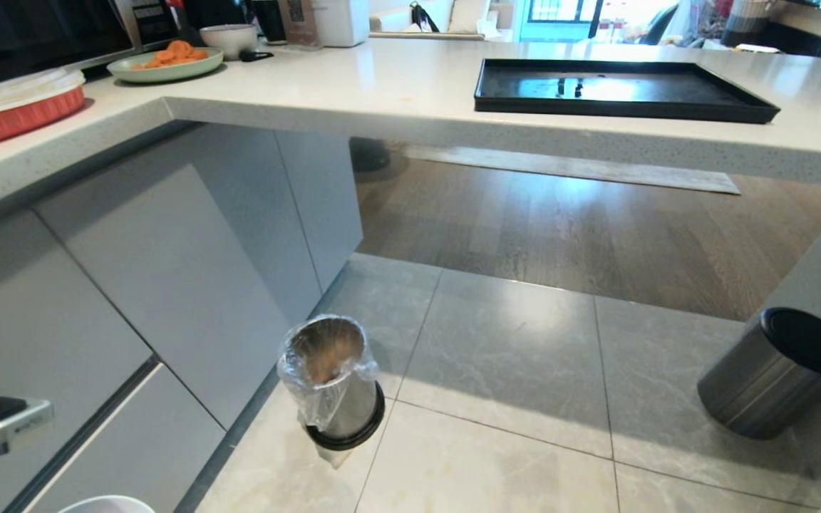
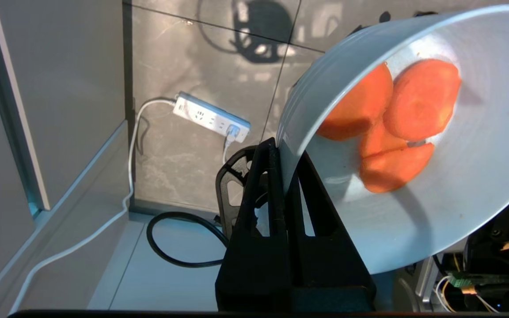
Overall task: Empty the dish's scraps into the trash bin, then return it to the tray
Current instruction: Move the bowl over the trash can
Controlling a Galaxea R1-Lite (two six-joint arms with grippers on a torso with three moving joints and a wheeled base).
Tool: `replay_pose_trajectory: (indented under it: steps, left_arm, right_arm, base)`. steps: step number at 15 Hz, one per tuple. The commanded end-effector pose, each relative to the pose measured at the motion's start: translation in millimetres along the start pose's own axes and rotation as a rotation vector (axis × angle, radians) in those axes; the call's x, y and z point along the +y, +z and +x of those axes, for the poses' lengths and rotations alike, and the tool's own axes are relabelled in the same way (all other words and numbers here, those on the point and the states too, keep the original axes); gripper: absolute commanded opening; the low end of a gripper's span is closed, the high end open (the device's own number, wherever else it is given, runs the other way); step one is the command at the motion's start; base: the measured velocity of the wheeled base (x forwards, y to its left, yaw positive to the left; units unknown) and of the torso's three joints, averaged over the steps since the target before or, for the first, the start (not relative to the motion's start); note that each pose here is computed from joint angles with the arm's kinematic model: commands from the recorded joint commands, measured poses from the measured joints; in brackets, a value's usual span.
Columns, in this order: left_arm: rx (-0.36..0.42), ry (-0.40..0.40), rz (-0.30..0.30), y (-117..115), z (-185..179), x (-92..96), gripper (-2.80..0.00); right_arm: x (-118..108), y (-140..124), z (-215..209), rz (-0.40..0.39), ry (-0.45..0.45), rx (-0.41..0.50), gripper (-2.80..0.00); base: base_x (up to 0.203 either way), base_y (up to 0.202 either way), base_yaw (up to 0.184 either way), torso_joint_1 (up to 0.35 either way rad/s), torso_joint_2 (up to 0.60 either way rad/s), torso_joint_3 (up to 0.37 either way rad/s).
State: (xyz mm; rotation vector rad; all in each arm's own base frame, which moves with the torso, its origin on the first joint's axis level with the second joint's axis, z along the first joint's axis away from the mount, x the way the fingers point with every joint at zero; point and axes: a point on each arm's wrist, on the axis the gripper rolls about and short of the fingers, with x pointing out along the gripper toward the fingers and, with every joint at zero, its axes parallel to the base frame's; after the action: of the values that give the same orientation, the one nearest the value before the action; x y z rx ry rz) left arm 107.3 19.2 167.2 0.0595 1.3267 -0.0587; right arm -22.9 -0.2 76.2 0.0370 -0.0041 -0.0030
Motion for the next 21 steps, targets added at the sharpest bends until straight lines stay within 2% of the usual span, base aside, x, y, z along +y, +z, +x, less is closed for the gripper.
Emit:
replay_pose_trajectory:
  steps: [1,21]
  left_arm:
    - [0.005,-0.002,0.003,-1.4,-0.1,-0.5,-2.8]
    - [0.01,-0.004,0.01,-3.9,1.3,-1.6,-2.8]
  right_arm:
    - [0.0,0.0,0.0,0.0,0.0,-0.001,-2.8]
    - [0.0,0.0,0.0,0.0,0.0,-0.001,-2.8]
  base:
    - [0.0,0.0,0.0,0.0,0.0,0.0]
    - [0.0,0.0,0.0,0.0,0.0,0.0]
